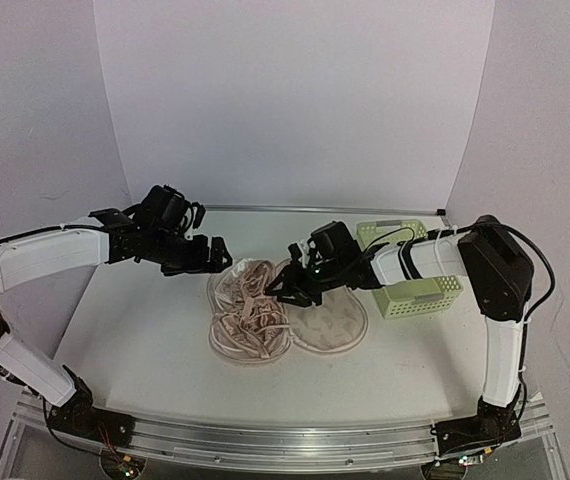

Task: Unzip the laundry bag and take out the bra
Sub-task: Adjust the bra in the laundry bag, then pick up the bra from the laundry bag.

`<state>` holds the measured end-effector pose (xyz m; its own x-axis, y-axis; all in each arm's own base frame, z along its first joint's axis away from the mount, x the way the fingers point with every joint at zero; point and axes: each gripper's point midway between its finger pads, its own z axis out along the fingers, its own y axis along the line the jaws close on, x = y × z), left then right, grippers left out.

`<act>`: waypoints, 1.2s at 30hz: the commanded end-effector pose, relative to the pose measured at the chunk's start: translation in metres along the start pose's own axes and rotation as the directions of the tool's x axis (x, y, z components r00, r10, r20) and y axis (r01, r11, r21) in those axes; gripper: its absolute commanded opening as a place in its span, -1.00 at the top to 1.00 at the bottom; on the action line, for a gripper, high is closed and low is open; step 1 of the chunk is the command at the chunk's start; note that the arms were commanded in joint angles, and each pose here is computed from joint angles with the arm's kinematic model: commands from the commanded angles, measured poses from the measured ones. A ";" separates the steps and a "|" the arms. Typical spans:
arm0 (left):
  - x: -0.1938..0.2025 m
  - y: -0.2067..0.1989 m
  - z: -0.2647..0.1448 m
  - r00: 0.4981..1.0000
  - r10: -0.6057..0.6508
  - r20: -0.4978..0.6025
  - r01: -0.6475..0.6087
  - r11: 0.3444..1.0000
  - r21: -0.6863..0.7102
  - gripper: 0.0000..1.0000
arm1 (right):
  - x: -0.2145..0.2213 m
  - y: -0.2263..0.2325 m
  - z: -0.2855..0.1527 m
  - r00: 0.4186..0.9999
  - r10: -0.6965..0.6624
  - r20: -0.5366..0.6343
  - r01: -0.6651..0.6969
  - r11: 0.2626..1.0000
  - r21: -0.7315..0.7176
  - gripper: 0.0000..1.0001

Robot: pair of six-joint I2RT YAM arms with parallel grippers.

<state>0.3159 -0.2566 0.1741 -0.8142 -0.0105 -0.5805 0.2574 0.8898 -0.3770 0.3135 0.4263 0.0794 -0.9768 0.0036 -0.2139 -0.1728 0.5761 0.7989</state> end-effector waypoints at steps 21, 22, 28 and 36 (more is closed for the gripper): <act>-0.025 -0.008 -0.013 0.997 0.022 0.074 -0.023 1.000 0.008 -0.96 | -0.039 0.048 0.015 0.991 -0.114 0.076 0.122 0.985 -0.122 -0.04; -0.025 -0.008 -0.013 0.997 0.022 0.075 -0.023 1.000 0.008 -0.96 | -0.038 0.045 0.017 0.992 -0.109 0.068 0.117 0.987 -0.115 -0.03; -0.023 -0.006 -0.012 0.997 0.021 0.072 -0.021 1.000 0.005 -0.96 | -0.030 0.024 0.030 0.997 -0.074 0.025 0.075 0.994 -0.077 0.04; -0.022 -0.006 -0.012 0.997 0.023 0.070 -0.024 1.000 0.005 -0.97 | -0.025 0.022 0.029 0.997 -0.072 0.010 0.072 0.995 -0.074 0.51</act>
<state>0.3176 -0.2549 0.1725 -0.8086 0.0012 -0.5883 0.2620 0.8961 -0.3582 0.3350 0.4530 0.0602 -0.9740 -0.0241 -0.2251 -0.1999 0.5581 0.8053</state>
